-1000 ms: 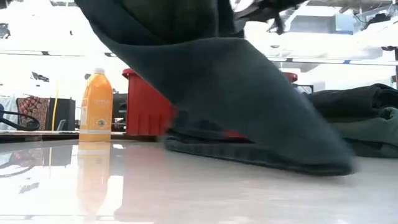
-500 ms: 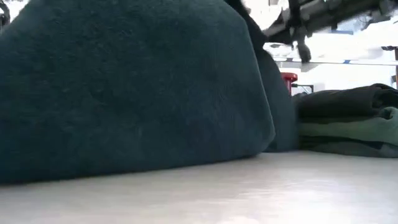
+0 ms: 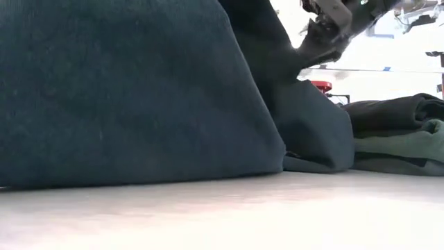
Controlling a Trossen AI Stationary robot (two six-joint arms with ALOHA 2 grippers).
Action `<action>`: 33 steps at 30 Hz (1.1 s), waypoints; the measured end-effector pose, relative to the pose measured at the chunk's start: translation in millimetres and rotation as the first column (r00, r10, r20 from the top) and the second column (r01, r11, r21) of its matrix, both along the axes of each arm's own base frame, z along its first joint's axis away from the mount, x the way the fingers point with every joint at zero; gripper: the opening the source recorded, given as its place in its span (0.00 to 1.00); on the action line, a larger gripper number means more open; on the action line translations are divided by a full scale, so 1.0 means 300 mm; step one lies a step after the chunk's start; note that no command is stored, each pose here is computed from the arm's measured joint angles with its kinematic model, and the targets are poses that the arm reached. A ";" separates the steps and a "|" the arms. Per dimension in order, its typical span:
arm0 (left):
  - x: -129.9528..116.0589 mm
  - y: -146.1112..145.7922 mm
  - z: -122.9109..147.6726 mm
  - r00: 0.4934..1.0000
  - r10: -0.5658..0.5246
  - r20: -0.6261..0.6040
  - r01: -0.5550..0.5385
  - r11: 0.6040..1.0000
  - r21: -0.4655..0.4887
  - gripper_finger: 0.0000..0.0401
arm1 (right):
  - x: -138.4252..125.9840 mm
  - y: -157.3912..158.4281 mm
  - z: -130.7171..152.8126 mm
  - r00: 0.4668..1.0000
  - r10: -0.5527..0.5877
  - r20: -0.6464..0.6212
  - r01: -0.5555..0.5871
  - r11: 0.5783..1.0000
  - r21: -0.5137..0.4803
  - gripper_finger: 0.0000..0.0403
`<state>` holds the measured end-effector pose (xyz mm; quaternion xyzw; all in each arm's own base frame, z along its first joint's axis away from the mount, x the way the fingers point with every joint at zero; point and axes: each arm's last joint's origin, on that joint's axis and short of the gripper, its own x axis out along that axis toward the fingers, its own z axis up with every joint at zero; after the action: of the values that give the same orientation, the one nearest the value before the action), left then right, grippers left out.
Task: Fold laundry
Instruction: Fold the dark blue jeans
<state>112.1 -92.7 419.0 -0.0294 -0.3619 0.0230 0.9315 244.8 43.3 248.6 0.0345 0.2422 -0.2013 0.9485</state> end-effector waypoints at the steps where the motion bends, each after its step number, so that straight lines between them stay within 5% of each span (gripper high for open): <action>1: 0.003 -0.001 -0.002 1.000 0.009 -0.009 -0.009 1.000 -0.007 0.04 | -0.008 -0.004 0.017 0.998 0.005 -0.057 -0.006 1.000 -0.027 0.41; 8: 0.006 -0.002 -0.003 0.999 0.029 -0.014 -0.029 1.000 -0.008 0.04 | -0.076 0.011 0.114 0.932 0.039 -0.360 -0.080 0.992 -0.097 0.57; 15: 0.001 0.003 0.001 0.998 0.068 -0.005 -0.068 0.998 0.003 0.04 | -0.132 0.043 0.174 0.843 0.116 -0.526 -0.228 0.961 -0.154 0.59; 21: 0.000 0.004 0.003 0.998 0.068 0.001 -0.068 0.998 0.003 0.04 | -0.126 0.065 0.188 0.746 0.232 -0.624 -0.499 0.815 -0.294 0.59; 23: -0.002 0.005 0.004 0.998 0.062 0.012 -0.062 0.998 0.004 0.04 | -0.103 0.070 0.199 0.766 0.258 -0.589 -0.519 0.789 -0.329 0.59; 26: -0.004 0.006 0.007 0.998 0.059 0.019 -0.059 0.998 0.003 0.04 | -0.055 0.072 0.233 0.894 0.250 -0.372 -0.373 0.875 -0.309 0.59; 29: -0.002 0.005 0.005 0.998 0.063 0.010 -0.063 0.998 0.004 0.04 | -0.019 0.050 0.275 0.988 0.128 -0.088 -0.138 0.983 -0.120 0.59; 33: -0.002 0.008 0.005 0.997 0.083 -0.004 -0.083 0.996 -0.010 0.04 | -0.017 0.023 0.282 0.998 -0.050 0.043 0.042 0.983 0.178 0.59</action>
<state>111.5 -90.2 420.5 -0.0190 -0.3612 0.0637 0.9301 239.6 50.2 333.1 0.1293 0.2356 -0.2000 0.9422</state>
